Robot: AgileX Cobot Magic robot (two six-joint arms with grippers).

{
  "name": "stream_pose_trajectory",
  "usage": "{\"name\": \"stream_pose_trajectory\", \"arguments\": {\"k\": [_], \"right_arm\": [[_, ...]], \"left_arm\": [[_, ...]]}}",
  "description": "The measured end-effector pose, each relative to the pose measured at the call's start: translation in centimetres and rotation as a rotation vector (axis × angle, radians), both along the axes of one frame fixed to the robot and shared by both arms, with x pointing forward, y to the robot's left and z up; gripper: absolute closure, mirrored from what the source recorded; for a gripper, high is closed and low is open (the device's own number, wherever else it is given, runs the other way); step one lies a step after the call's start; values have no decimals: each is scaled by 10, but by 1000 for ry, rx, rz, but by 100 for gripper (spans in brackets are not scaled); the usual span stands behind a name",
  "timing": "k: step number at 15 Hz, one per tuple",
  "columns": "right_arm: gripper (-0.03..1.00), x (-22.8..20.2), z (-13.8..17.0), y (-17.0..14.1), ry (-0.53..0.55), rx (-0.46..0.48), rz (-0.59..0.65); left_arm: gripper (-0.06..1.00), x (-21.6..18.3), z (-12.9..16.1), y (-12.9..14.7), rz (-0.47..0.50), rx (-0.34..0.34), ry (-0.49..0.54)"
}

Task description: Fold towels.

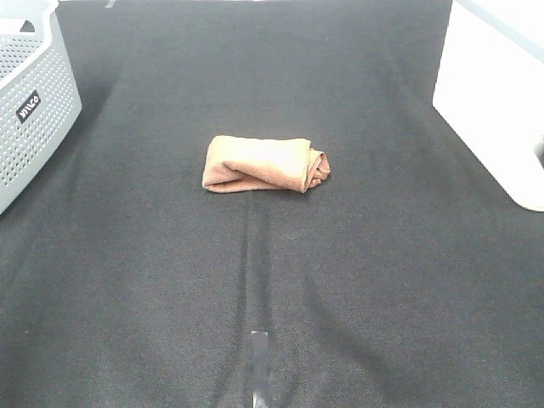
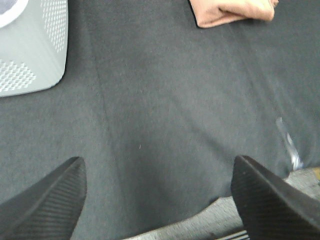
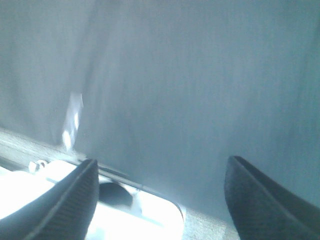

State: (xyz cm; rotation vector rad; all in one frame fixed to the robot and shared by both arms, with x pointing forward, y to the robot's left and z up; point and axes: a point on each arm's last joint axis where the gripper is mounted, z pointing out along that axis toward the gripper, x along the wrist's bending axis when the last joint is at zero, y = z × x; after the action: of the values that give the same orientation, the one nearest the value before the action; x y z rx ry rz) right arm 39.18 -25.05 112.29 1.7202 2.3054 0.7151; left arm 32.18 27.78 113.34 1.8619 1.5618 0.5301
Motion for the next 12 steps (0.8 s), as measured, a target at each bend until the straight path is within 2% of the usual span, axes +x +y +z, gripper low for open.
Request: {"name": "stream_pose_trajectory", "arguments": {"k": [3,5,8,11,12], "right_arm": [[29,-61,-27,-14,-75,4,-5],[29,-81,-40,-20,-121,-17,-10],[29,-116,-65,-33,-260,-62,-24],[29,-130,-69,-36,-416,-37,-28],[29,-132,-70,-37,-435,-32,-29]], "left_arm": [[19,-53,-39,10,-8,-10,-95],[19,-70,-57,12,-40,11,-147],[19,-76,-77,12,-103,48,-203],[19,-72,-79,11,-110,49,-238],[19,-72,-78,11,-110,50,-246]]}}
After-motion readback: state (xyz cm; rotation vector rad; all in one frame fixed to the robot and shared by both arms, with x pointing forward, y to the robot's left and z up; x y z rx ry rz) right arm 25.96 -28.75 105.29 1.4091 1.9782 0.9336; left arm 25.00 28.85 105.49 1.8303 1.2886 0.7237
